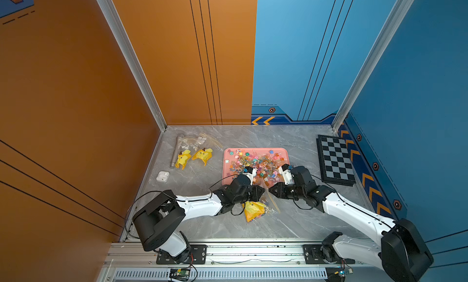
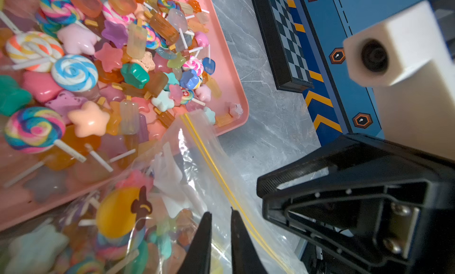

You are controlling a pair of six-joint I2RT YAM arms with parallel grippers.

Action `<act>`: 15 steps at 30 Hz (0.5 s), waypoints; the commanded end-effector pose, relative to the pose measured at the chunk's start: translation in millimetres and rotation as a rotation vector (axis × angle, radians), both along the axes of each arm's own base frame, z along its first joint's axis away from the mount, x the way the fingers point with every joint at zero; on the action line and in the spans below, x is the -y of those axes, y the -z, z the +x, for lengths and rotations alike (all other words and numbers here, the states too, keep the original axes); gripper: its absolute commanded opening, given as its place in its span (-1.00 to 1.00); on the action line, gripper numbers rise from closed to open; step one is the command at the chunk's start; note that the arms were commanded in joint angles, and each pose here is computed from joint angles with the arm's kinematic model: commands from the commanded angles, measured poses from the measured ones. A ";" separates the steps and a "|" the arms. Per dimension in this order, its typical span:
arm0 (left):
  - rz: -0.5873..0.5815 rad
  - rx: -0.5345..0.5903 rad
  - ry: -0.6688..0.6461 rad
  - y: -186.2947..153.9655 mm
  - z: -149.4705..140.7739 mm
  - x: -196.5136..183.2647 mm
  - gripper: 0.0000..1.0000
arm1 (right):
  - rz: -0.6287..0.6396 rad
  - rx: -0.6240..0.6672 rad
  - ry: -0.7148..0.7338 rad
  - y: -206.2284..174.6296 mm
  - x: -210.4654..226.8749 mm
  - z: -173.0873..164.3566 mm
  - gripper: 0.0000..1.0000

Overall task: Pour candies out of the ziploc bag
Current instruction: Adjust the ziploc bag at the center of the board.

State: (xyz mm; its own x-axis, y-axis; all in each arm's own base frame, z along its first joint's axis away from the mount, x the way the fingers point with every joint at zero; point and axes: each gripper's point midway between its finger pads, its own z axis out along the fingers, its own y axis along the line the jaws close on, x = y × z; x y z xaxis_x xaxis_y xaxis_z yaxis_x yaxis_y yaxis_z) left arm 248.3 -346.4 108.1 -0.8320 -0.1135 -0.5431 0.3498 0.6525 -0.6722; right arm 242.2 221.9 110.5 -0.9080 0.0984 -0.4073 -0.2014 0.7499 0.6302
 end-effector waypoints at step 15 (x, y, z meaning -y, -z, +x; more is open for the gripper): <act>-0.032 0.014 -0.011 -11.3 4.8 -1.0 -0.64 | -0.025 -0.012 -0.031 11.5 0.8 -9.6 -0.55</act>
